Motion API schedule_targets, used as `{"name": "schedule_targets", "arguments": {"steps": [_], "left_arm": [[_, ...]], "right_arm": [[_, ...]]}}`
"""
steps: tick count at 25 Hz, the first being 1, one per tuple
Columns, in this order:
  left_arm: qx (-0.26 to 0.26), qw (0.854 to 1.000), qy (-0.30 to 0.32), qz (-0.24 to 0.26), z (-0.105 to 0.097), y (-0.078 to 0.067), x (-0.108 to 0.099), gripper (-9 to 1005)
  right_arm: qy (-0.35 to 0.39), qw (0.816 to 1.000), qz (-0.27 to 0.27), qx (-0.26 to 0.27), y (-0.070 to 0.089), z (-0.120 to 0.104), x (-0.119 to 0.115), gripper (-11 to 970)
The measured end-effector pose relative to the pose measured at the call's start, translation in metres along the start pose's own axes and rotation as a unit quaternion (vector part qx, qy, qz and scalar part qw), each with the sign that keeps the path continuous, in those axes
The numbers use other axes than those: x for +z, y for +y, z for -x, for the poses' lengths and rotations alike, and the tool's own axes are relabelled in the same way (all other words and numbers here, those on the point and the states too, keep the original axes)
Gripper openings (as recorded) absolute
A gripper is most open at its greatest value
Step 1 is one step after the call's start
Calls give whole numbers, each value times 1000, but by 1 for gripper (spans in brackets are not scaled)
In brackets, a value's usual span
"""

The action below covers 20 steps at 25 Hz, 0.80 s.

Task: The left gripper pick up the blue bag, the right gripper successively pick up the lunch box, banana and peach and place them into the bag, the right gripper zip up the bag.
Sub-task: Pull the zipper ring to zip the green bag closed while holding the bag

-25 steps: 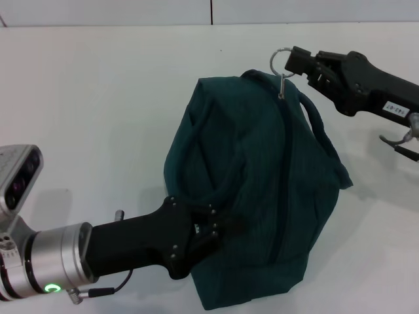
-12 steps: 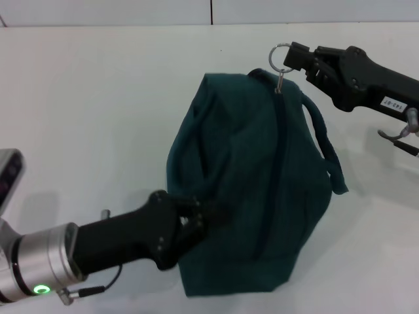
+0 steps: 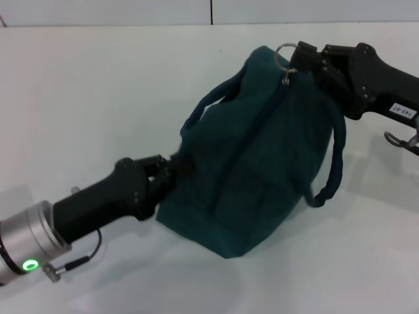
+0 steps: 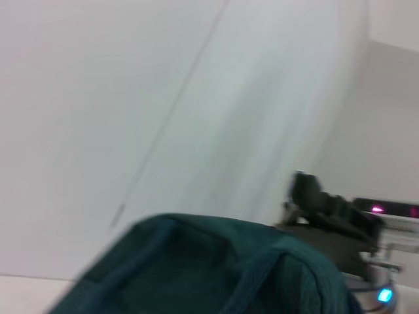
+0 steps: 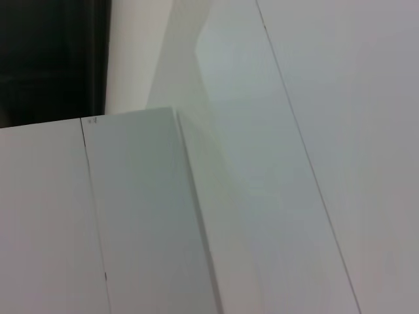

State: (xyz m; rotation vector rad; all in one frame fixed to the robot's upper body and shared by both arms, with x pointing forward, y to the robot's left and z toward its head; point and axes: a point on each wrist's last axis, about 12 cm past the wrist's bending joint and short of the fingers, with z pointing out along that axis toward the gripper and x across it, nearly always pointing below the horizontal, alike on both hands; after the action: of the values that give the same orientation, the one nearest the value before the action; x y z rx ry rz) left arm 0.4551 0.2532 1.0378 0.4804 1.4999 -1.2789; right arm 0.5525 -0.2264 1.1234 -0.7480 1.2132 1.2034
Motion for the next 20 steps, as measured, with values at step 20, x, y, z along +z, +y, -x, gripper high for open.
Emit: {"name": "schedule_targets", "arguments": {"steps": [20], "left_arm": [[15,999,-26,43,34,21,-5,384]], "right_arm": [[-16,999,-35,-16,-2,0,-12,12]]}}
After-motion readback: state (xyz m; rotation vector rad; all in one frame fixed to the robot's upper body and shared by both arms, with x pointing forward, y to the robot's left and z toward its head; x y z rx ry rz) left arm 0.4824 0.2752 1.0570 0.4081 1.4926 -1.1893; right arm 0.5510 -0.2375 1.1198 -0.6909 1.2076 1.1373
